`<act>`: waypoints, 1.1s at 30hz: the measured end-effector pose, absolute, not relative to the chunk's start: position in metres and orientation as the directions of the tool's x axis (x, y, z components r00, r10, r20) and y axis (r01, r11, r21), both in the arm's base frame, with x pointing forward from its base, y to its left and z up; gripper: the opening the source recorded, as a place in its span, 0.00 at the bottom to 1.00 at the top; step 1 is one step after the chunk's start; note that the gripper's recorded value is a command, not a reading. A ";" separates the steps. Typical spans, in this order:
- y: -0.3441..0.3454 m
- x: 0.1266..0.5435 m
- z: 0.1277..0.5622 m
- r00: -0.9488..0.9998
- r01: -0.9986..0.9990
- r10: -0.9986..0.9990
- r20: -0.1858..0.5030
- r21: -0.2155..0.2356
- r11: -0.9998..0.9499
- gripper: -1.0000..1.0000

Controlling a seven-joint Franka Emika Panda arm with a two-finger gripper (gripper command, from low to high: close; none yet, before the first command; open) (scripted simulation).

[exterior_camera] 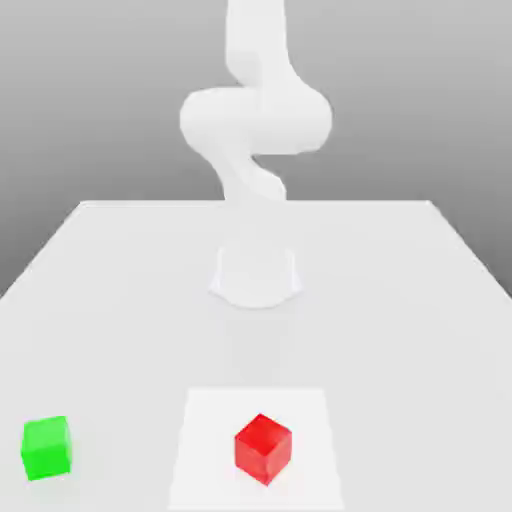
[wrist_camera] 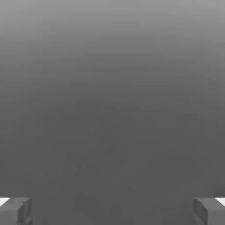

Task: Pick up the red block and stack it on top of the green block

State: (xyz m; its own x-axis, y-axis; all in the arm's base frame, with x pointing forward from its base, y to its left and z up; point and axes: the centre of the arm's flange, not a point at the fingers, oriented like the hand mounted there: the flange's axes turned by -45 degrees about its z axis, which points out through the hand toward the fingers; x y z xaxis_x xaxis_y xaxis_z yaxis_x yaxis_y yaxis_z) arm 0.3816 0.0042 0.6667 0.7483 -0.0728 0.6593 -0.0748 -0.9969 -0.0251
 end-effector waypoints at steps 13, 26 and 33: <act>0.002 0.473 0.400 0.865 -0.406 -0.399 0.303 -0.043 -0.913 0.50; 0.009 0.438 0.176 0.782 -0.624 -0.624 0.002 -0.003 -0.782 0.50; 0.009 0.437 0.152 0.782 -0.624 -0.624 0.002 -0.003 -0.782 0.00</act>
